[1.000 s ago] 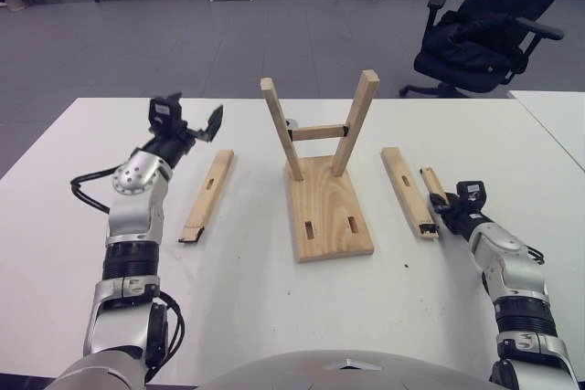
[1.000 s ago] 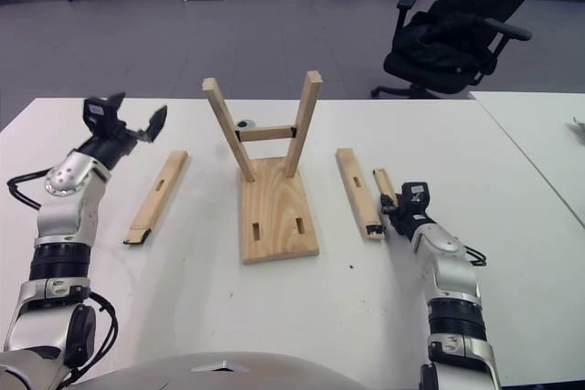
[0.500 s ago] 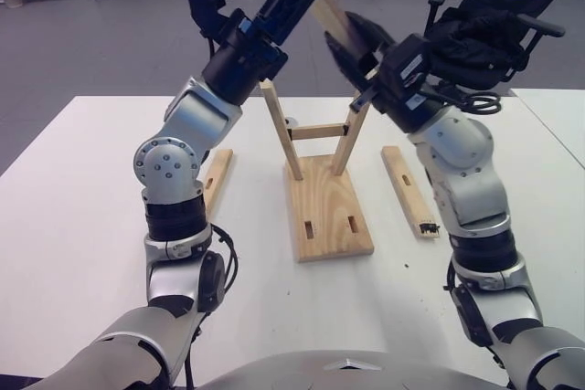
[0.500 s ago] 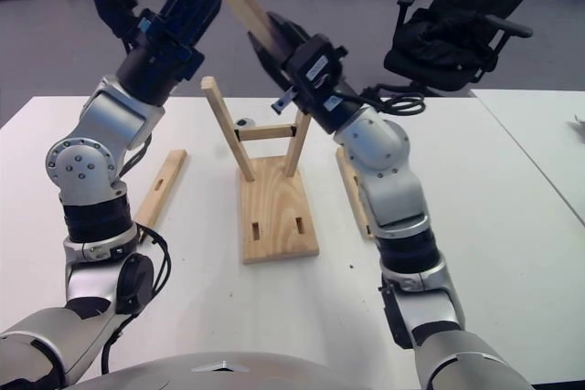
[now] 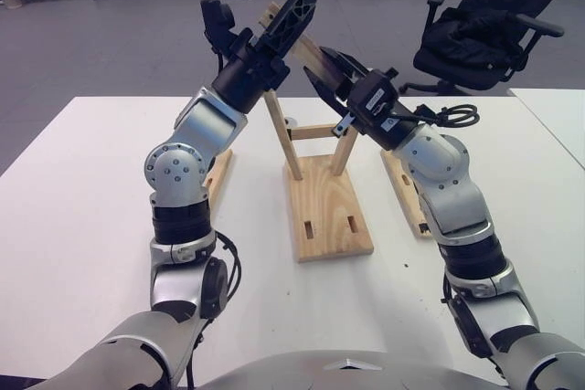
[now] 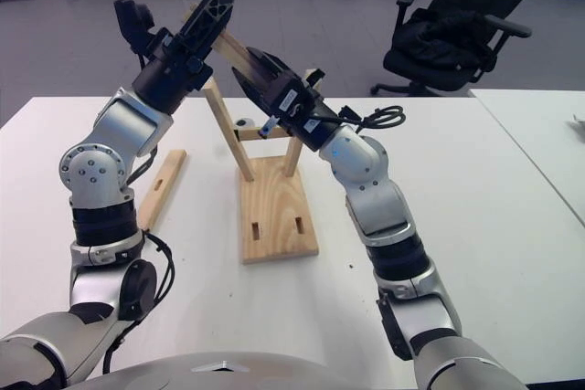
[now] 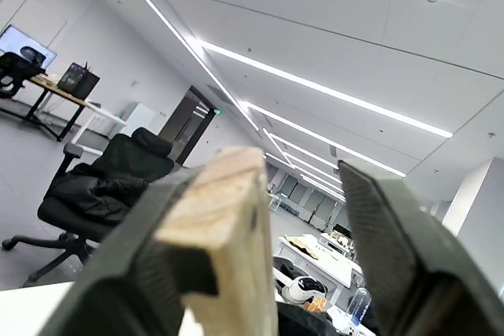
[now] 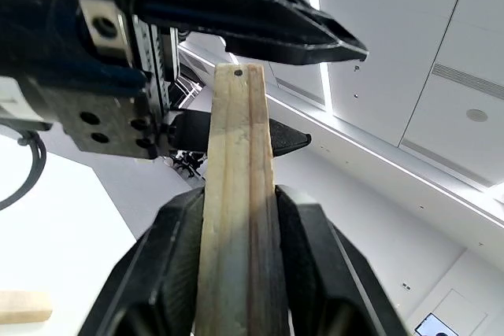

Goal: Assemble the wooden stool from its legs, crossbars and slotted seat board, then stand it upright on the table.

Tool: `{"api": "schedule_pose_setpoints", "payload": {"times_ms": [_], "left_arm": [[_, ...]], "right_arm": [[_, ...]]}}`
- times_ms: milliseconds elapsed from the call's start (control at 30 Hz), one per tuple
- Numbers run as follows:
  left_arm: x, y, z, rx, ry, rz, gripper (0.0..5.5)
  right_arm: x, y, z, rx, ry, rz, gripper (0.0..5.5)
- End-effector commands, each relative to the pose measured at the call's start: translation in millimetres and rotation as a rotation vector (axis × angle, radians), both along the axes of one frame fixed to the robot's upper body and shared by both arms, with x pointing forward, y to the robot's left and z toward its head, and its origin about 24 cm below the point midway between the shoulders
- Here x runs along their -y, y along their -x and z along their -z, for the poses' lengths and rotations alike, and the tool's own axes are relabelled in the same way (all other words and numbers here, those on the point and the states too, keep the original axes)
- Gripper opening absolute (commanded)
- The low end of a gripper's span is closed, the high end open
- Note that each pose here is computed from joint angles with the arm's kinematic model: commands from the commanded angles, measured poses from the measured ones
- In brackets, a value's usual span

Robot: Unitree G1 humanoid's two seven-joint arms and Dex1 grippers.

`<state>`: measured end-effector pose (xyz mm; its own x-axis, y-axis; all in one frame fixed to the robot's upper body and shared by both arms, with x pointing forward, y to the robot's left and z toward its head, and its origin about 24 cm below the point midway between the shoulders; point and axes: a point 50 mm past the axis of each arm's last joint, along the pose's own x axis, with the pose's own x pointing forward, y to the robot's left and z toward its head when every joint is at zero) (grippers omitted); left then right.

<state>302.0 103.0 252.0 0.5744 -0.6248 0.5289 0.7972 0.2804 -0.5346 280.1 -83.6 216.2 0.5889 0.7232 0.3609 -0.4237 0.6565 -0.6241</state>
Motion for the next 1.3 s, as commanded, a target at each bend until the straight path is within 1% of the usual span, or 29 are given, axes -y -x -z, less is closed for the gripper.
{"api": "schedule_pose_setpoints", "payload": {"times_ms": [33,333,400,433,467,533,633,700,767,800,833,867,900,1000,1133,1300], "left_arm": [[-1.4,1.4,11.3,-0.047,-0.041,0.0,2.16],[-0.5,5.4,15.7,-0.046,-0.08,0.019,0.6],[-1.0,6.4,16.2,-0.04,-0.085,0.014,0.52],[-1.8,6.6,16.3,-0.033,-0.094,0.002,0.5],[-3.1,6.8,16.5,-0.027,-0.101,-0.012,0.45],[-16.1,9.0,17.6,-0.012,-0.12,-0.06,0.4],[-60.9,17.9,20.8,0.025,-0.223,-0.203,0.4],[-102.3,33.0,30.1,0.06,-0.362,-0.301,0.4],[-151.0,36.3,59.0,-0.035,-0.517,-0.469,0.4],[-168.3,34.1,77.3,-0.101,-0.567,-0.543,0.4],[-177.8,31.5,97.9,-0.166,-0.597,-0.598,0.4],[-181.5,30.8,113.5,-0.211,-0.607,-0.628,0.4],[-182.7,31.1,126.1,-0.246,-0.578,-0.648,0.4],[-183.6,24.9,151.0,-0.32,-0.499,-0.693,0.4],[-182.9,12.4,163.4,-0.373,-0.446,-0.735,0.4],[-177.8,4.7,168.7,-0.378,-0.464,-0.731,0.4]], "right_arm": [[2.4,1.0,4.0,-0.014,-0.004,0.022,1.32],[5.0,0.5,6.5,-0.033,0.018,0.024,1.32],[3.9,2.4,10.6,-0.055,0.044,0.011,1.32],[1.9,3.8,13.5,-0.064,0.061,0.001,1.68],[-0.1,5.2,16.3,-0.071,0.078,-0.008,1.81],[-3.4,7.6,23.0,-0.086,0.117,-0.019,2.24],[4.7,15.7,33.0,-0.187,0.131,-0.043,2.88],[21.1,20.6,41.9,-0.271,0.134,-0.019,3.27],[45.9,19.7,50.8,-0.348,0.108,0.064,3.53],[57.1,19.0,61.9,-0.425,0.097,0.097,3.81],[68.8,18.2,84.1,-0.496,0.157,0.154,3.9],[78.0,18.2,103.8,-0.558,0.203,0.202,4.01],[87.2,18.5,120.9,-0.608,0.226,0.25,4.01],[104.5,19.2,144.8,-0.675,0.162,0.35,4.01],[111.7,22.1,161.0,-0.702,0.145,0.393,4.01],[104.1,23.6,168.6,-0.707,0.133,0.385,4.01]]}}
